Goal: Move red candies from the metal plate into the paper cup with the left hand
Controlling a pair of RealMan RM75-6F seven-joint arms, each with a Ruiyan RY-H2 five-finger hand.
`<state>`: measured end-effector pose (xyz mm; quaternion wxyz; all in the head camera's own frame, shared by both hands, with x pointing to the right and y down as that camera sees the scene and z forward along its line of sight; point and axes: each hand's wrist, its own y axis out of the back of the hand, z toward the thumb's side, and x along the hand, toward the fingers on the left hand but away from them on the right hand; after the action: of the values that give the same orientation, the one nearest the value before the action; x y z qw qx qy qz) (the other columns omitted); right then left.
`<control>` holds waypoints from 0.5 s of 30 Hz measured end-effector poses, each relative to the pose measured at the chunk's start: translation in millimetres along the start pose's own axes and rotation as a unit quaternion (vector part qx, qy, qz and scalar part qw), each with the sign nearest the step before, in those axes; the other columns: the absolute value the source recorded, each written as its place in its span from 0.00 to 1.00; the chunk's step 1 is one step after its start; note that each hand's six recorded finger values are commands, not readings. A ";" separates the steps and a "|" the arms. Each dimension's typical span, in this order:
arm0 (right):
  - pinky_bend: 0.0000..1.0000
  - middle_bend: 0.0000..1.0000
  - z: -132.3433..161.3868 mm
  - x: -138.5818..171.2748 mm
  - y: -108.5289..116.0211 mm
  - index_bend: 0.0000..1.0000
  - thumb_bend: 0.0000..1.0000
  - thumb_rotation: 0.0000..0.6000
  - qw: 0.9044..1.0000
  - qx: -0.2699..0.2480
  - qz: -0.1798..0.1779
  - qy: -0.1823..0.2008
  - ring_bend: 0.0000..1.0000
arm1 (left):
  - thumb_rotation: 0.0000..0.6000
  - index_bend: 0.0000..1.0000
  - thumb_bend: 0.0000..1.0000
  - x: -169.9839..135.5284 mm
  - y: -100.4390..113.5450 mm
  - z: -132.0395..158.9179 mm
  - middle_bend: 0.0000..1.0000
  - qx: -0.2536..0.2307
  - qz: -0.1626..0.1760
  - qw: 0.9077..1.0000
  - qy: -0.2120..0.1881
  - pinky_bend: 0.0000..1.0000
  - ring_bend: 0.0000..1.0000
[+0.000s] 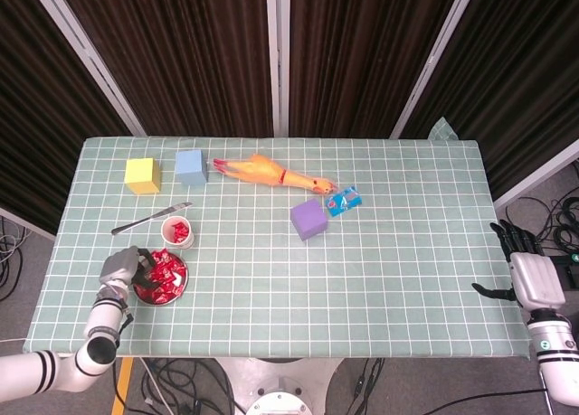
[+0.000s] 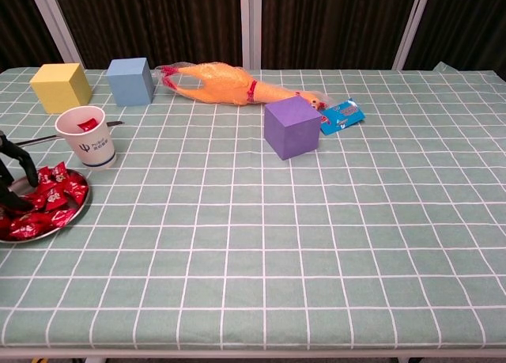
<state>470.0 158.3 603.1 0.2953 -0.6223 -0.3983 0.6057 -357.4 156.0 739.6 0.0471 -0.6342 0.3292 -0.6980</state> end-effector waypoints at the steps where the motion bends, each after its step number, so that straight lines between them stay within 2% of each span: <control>1: 0.00 0.00 0.3 -0.2 -0.2 0.00 0.00 0.85 1.000 0.000 0.000 0.001 0.00 | 1.00 0.54 0.19 0.1 0.0 -0.3 1.00 0.000 0.000 1.000 0.001 1.00 1.00; 9: 0.00 0.00 -0.1 -1.6 -0.7 0.00 0.00 0.86 1.000 0.000 0.000 0.000 0.00 | 1.00 0.55 0.19 -4.6 1.7 -1.2 1.00 0.007 0.011 1.000 -0.001 1.00 1.00; 15: 0.00 0.00 -1.8 -1.1 -1.2 0.00 0.00 0.85 1.000 0.002 0.002 -0.002 0.00 | 1.00 0.55 0.20 -3.0 -6.6 -1.4 1.00 0.015 0.010 1.000 0.001 1.00 1.00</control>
<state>471.7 158.2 604.9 0.2949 -0.6215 -0.3965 0.6080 -355.8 163.1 740.4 0.0638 -0.6296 0.3249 -0.7028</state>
